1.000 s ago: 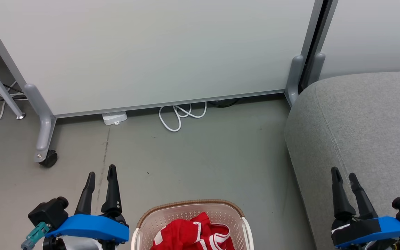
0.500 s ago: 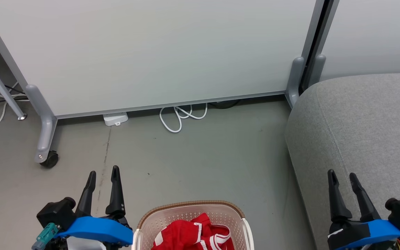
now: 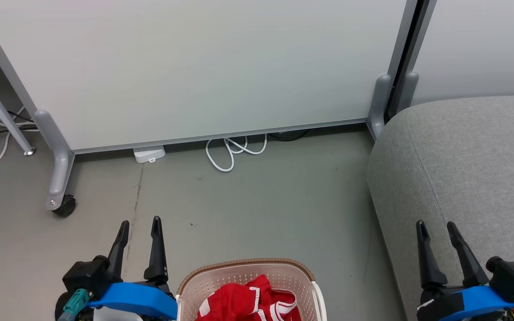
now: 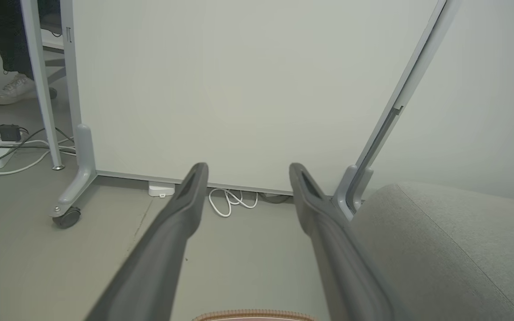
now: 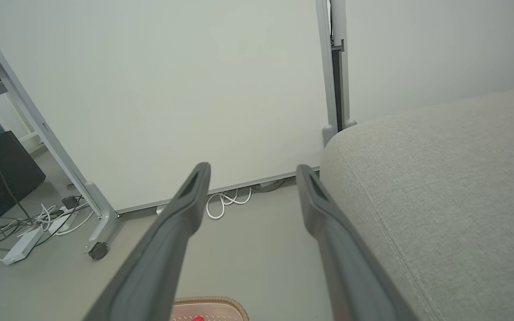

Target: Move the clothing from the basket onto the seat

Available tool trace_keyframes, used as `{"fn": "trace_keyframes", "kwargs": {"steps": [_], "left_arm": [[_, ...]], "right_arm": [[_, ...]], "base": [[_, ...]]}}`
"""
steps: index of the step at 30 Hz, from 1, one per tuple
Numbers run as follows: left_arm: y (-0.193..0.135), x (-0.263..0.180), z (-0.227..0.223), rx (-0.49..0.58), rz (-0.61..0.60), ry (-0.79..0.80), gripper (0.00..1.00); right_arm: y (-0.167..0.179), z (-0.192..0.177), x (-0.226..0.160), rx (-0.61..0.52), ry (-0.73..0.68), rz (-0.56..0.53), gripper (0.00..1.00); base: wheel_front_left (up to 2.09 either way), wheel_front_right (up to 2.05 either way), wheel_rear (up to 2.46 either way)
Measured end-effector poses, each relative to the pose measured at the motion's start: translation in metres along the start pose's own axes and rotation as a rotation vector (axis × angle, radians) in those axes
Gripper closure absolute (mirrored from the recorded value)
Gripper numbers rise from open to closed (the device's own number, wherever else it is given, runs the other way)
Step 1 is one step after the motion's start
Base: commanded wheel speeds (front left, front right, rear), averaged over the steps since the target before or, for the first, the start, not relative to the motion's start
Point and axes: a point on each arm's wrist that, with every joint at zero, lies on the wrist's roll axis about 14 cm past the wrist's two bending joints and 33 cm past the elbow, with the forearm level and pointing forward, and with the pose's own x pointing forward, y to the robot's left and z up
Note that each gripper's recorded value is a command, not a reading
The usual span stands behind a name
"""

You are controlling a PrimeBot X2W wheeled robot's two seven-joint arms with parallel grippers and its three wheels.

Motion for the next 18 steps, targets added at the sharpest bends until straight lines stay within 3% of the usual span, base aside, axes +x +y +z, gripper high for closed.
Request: {"fn": "trace_keyframes", "kwargs": {"steps": [18], "left_arm": [[-0.0042, -0.0028, -0.0006, 0.044, -0.025, -0.020, 0.00]], "right_arm": [[0.0090, 0.0035, -0.0004, -0.119, -0.026, 0.042, 0.00]], "base": [[0.00, 0.00, 0.00]]}}
